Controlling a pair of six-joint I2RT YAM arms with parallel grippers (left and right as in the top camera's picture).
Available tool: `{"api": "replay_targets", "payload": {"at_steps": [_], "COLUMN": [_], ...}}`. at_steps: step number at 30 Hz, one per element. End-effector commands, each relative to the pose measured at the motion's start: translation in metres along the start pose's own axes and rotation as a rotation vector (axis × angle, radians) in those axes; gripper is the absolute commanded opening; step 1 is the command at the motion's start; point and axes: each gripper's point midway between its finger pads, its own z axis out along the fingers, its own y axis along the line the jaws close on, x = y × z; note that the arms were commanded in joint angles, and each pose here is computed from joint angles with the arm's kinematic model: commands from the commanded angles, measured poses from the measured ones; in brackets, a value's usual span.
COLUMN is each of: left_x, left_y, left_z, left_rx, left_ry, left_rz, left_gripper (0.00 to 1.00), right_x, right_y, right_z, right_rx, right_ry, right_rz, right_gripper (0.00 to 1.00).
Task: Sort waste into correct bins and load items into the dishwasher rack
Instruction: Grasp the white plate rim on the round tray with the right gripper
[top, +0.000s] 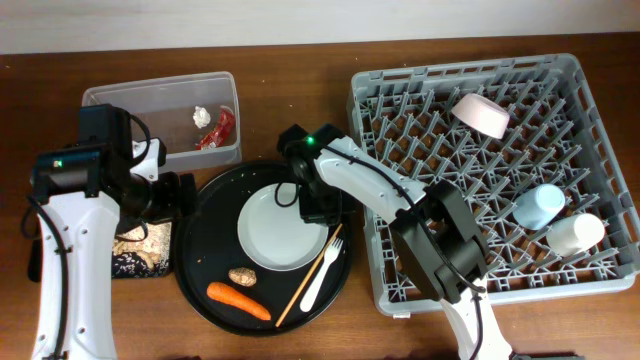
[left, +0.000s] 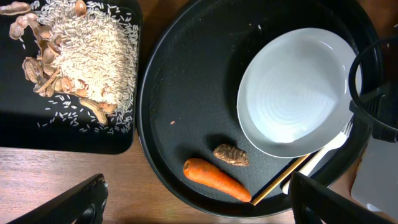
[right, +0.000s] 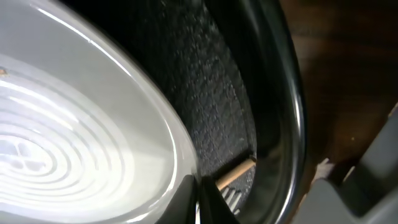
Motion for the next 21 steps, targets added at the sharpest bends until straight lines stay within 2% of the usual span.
{"api": "replay_targets", "payload": {"at_steps": [1, 2, 4, 11, 17, 21], "left_x": [0.002, 0.001, 0.001, 0.002, 0.002, 0.002], "left_y": [0.0, 0.0, 0.0, 0.0, 0.0, 0.0], "left_z": [0.0, 0.0, 0.0, 0.0, 0.0, 0.0], "left_rx": [0.01, 0.01, 0.01, 0.01, 0.01, 0.01], "left_ry": [-0.002, -0.002, -0.002, -0.002, -0.002, -0.002], "left_rz": [-0.008, -0.008, -0.008, -0.008, -0.008, -0.008], "left_gripper": [0.92, 0.92, 0.92, 0.93, 0.93, 0.93], "right_x": [-0.009, -0.01, -0.011, -0.009, -0.005, -0.004], "right_y": [0.001, 0.002, 0.002, 0.002, -0.001, 0.0], "right_z": [-0.019, -0.018, -0.016, -0.007, 0.005, 0.008], "right_rx": [-0.02, -0.022, -0.025, -0.025, -0.017, -0.032], "right_ry": [-0.063, -0.066, -0.071, -0.063, -0.05, -0.041], "right_rz": [0.007, 0.007, 0.006, 0.013, 0.032, 0.032], "right_gripper": [0.11, 0.23, 0.27, 0.27, 0.25, 0.09]}}
